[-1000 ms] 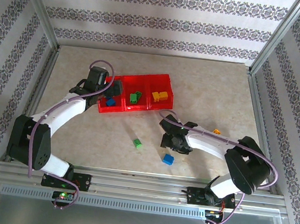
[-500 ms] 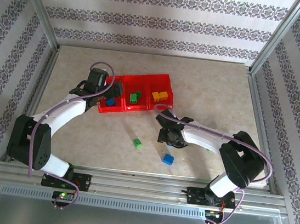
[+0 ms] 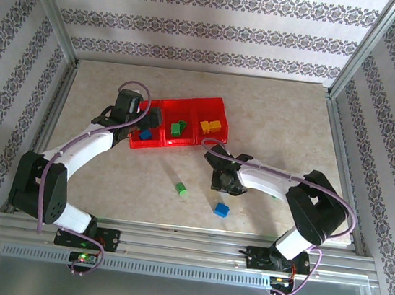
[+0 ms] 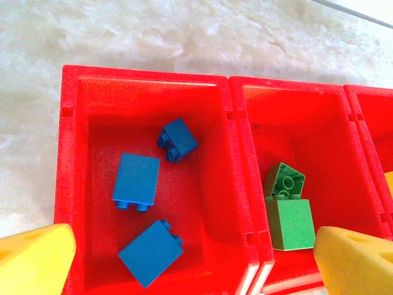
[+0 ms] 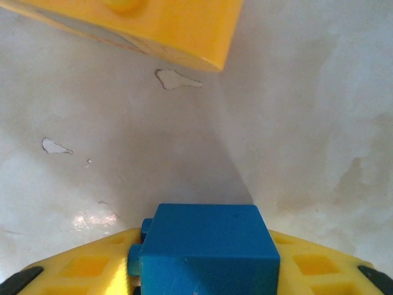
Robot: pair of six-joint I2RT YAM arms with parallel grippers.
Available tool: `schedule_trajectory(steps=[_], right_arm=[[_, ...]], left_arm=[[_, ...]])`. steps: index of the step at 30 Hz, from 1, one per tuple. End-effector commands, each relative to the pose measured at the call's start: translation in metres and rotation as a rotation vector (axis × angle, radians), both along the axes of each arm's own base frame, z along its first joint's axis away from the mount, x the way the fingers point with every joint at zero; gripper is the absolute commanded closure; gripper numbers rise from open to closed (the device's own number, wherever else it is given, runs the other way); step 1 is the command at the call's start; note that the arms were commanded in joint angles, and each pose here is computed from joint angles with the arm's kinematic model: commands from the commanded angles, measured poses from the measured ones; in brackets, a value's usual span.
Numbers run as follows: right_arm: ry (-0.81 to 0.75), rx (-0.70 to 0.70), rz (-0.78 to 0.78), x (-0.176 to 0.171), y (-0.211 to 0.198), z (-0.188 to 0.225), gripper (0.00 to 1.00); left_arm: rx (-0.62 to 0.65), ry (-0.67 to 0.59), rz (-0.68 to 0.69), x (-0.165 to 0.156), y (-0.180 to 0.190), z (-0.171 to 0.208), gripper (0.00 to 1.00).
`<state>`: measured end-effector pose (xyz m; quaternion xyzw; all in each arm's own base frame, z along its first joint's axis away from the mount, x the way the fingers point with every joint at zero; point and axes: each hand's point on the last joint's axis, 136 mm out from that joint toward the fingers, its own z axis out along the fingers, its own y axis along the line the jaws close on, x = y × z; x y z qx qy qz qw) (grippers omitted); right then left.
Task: Sort the legos into containers by color
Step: Pick up the lego from the bottom-center of the table.
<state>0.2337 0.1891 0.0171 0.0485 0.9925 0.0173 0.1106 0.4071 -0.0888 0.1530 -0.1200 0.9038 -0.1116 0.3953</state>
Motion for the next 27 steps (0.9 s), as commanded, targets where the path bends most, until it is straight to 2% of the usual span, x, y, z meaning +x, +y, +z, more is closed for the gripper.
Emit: schedule_trajectory(steps=[1,6,27], right_arm=[[-0.005,-0.026,0.031,0.003,0.003,0.002,0.62],[-0.041,-0.022,0.054,0.011,0.009,0.015,0.69],[-0.103,0.006,0.060,0.018,0.014,0.037,0.76]], left_arm=[[-0.004,-0.045,0.010,0.001,0.005,0.012,0.00],[-0.001,-0.046,0.015,0.000,0.006,0.011,0.00],[0.007,-0.053,0.018,-0.002,0.008,0.015,0.00]])
